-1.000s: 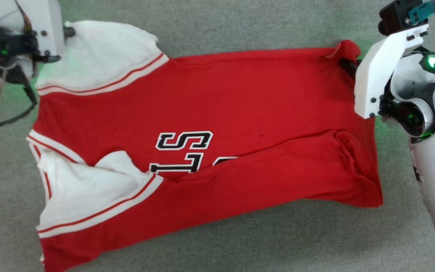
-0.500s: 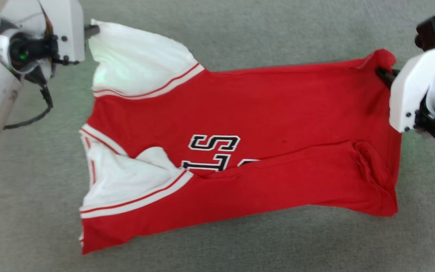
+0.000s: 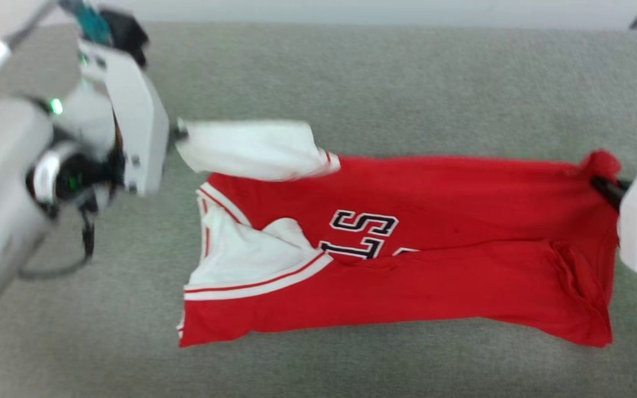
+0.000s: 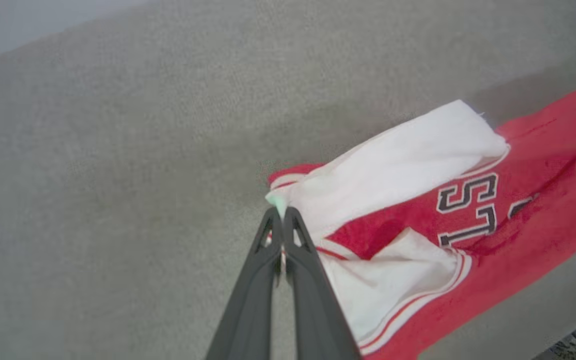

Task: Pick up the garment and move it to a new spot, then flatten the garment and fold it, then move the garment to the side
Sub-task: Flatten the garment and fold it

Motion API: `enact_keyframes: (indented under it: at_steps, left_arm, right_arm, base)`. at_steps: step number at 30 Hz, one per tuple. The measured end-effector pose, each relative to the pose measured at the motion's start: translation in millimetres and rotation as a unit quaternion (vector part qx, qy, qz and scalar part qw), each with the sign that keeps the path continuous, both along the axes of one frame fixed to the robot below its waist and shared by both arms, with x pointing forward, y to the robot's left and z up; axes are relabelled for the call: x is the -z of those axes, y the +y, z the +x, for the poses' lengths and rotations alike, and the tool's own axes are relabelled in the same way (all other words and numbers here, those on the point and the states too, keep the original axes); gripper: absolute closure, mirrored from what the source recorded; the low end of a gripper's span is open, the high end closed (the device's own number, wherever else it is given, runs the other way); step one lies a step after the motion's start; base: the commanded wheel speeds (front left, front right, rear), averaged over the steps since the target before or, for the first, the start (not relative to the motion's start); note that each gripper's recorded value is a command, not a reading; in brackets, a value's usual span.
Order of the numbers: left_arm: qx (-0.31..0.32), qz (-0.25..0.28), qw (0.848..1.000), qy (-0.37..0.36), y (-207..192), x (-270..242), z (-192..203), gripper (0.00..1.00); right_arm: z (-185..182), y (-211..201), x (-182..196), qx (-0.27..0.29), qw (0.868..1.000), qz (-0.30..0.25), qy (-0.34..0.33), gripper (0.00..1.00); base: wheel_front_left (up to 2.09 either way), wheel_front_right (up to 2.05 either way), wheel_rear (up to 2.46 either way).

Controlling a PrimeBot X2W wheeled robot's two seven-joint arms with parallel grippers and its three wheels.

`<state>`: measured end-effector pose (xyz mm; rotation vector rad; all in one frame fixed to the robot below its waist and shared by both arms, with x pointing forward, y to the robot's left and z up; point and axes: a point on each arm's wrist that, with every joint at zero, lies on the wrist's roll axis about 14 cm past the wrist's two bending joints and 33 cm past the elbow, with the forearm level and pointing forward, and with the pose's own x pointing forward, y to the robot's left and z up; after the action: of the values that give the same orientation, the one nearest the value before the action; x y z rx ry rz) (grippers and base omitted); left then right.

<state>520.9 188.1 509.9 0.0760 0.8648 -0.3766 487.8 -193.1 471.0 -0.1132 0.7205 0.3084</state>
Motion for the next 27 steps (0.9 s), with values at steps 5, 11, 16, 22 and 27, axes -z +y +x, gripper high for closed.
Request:
enact_keyframes:
  at_steps: [5,11,16,22,27]
  left_arm:
    - [-0.007,0.008,1.0,0.027,6.8,9.7,-51.0,1.0]
    - [-0.012,-0.008,0.997,0.08,-0.3,39.1,-96.3,1.0]
    - [-0.013,-0.026,0.993,0.116,-10.7,64.5,-112.5,1.0]
    - [-0.027,-0.04,0.993,0.104,-11.1,68.9,-113.1,0.02]
    - [-0.034,-0.06,0.995,0.067,-12.0,57.4,-117.0,0.0]
  right_arm:
    - [-24.0,3.1,7.5,-0.008,0.999,0.006,0.03,1.0]
    - [-51.7,6.7,29.5,-0.006,0.997,0.014,0.079,1.0]
    - [-66.6,10.4,43.1,0.002,0.994,0.025,0.106,1.0]
    - [-71.7,16.1,34.9,0.003,0.995,0.042,0.09,0.0]
    - [-82.1,10.2,24.7,0.022,0.995,0.067,0.074,0.0]
  base:
    - [0.0,0.0,0.0]
    - [0.0,0.0,0.0]
    - [0.0,0.0,0.0]
    - [0.0,0.0,0.0]
    - [0.0,0.0,0.0]
